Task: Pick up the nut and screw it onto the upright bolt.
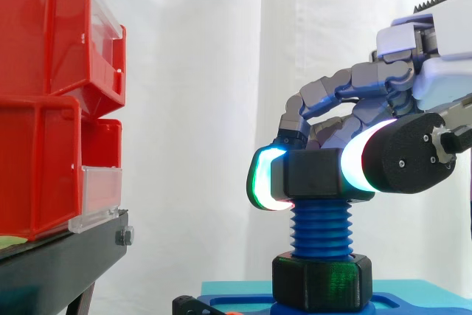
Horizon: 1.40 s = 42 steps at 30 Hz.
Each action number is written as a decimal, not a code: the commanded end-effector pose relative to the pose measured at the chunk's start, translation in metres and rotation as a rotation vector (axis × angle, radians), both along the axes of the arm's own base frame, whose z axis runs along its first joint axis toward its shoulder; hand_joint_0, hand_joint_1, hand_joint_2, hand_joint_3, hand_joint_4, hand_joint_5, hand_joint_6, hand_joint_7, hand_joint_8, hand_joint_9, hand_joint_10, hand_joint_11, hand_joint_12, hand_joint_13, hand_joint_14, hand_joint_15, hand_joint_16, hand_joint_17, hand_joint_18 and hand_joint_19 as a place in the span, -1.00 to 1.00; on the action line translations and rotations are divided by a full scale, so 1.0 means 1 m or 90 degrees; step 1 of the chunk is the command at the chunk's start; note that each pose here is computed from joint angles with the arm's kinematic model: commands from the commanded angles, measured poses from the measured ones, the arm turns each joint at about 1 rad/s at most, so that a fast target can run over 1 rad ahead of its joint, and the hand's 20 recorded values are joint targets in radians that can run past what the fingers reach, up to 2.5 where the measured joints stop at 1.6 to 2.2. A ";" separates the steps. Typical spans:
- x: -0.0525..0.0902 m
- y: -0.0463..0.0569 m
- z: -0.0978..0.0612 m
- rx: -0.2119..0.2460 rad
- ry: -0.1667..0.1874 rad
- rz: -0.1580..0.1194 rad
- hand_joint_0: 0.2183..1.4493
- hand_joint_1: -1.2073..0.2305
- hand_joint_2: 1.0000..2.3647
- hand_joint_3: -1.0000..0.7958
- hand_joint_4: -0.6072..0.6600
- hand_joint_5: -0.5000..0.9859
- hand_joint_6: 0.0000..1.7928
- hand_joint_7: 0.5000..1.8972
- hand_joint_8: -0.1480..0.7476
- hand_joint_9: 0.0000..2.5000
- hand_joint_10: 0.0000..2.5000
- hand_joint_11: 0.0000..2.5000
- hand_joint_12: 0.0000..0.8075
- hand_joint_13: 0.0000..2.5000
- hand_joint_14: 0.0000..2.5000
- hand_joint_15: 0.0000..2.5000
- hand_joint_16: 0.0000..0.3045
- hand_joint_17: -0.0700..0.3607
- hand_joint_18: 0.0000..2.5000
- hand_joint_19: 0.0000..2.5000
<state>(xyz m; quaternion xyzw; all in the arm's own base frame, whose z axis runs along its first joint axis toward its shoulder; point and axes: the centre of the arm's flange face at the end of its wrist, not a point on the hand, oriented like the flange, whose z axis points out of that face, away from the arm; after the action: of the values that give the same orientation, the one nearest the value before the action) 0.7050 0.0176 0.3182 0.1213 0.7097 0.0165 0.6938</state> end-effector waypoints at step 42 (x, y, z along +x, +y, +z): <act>0.000 -0.011 -0.001 0.000 0.004 0.009 -0.44 -0.24 -0.98 -0.31 0.32 -0.59 -0.05 -0.21 -0.05 -0.48 -1.00 -0.95 -0.36 -0.62 -1.00 -1.00 -0.85 -0.43 -0.84 -1.00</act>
<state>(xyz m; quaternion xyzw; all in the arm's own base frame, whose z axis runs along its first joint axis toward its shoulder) 0.7051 0.0075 0.3171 0.1175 0.7123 0.0195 0.6917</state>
